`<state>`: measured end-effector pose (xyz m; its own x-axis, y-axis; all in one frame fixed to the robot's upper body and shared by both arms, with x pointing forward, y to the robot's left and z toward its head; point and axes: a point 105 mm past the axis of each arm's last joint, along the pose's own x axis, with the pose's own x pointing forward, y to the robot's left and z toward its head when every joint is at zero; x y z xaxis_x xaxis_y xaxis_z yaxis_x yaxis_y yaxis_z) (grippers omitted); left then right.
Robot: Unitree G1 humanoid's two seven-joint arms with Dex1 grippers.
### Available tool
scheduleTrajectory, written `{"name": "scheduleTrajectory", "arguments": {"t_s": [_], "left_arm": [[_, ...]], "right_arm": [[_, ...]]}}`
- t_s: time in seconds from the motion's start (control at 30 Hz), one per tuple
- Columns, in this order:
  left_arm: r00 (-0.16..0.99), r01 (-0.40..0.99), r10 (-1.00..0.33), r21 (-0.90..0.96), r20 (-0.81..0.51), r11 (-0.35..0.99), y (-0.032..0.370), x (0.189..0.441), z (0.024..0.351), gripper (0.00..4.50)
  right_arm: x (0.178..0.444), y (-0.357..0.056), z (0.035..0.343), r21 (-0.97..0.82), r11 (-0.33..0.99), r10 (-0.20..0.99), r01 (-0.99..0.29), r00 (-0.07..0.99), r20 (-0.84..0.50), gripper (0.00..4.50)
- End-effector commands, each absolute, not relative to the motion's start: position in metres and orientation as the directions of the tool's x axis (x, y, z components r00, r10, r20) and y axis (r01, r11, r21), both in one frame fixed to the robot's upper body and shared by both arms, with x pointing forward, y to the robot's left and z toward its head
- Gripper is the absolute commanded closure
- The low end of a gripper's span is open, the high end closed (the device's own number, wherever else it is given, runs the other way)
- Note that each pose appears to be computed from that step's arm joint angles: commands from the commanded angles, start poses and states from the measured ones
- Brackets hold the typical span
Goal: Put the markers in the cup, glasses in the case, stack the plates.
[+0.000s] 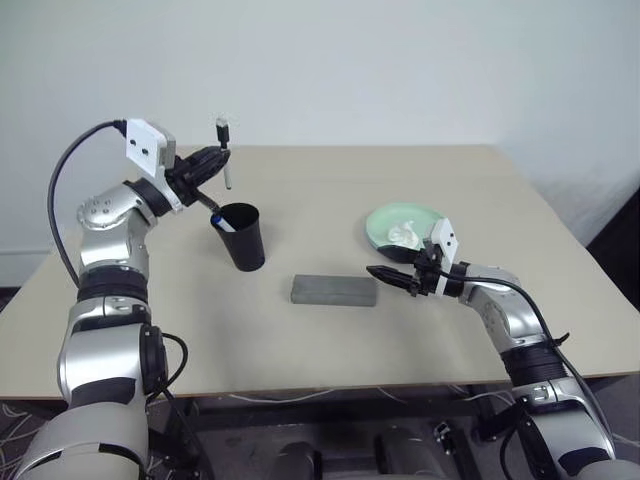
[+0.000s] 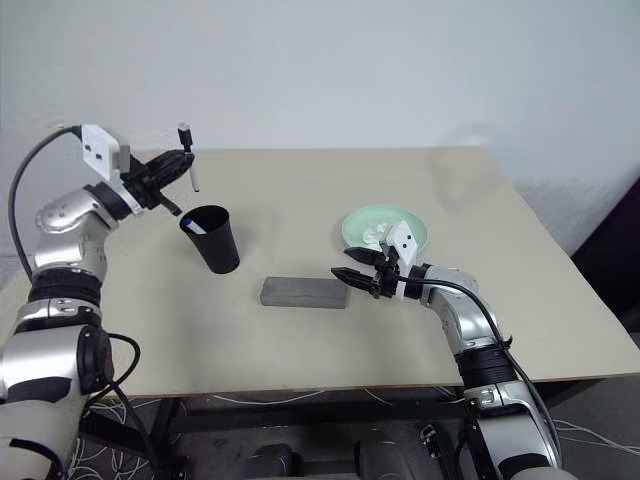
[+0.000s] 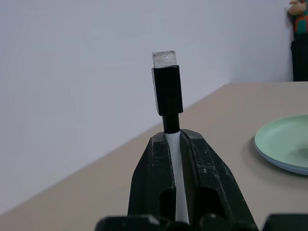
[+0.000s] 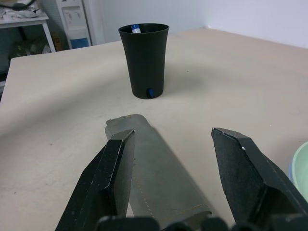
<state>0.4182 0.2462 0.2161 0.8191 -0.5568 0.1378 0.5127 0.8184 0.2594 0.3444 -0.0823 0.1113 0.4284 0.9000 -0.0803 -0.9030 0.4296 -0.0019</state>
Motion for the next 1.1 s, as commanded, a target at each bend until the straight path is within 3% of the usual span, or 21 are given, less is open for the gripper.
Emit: {"name": "scheduleTrajectory", "arguments": {"t_s": [0.03, 0.57, 0.7, 0.93, 1.1], "left_arm": [[0.825, 0.479, -0.528, 0.245, 0.201, 0.843, 0.249, 0.419, 0.221, 4.43], [0.849, 0.483, -0.506, 0.163, 0.152, 0.86, 0.248, 0.42, 0.181, 4.43], [0.848, 0.491, -0.508, 0.138, 0.153, 0.86, 0.247, 0.42, 0.178, 3.38], [0.847, 0.494, -0.513, 0.147, 0.142, 0.857, 0.245, 0.419, 0.174, 1.03], [0.849, 0.472, -0.496, 0.159, 0.183, 0.867, 0.247, 0.42, 0.184, 1.03]], "right_arm": [[0.347, -0.082, 0.127, -0.047, 0.432, 0.9, -0.901, 0.433, -0.037, 1.75], [0.346, -0.083, 0.127, -0.047, 0.434, 0.899, -0.9, 0.436, -0.037, 1.75], [0.346, -0.083, 0.127, -0.047, 0.432, 0.9, -0.9, 0.434, -0.037, 1.75], [0.346, -0.082, 0.127, -0.048, 0.431, 0.901, -0.901, 0.433, -0.037, 1.75], [0.345, -0.083, 0.126, -0.046, 0.427, 0.903, -0.903, 0.429, -0.041, 1.75]]}}
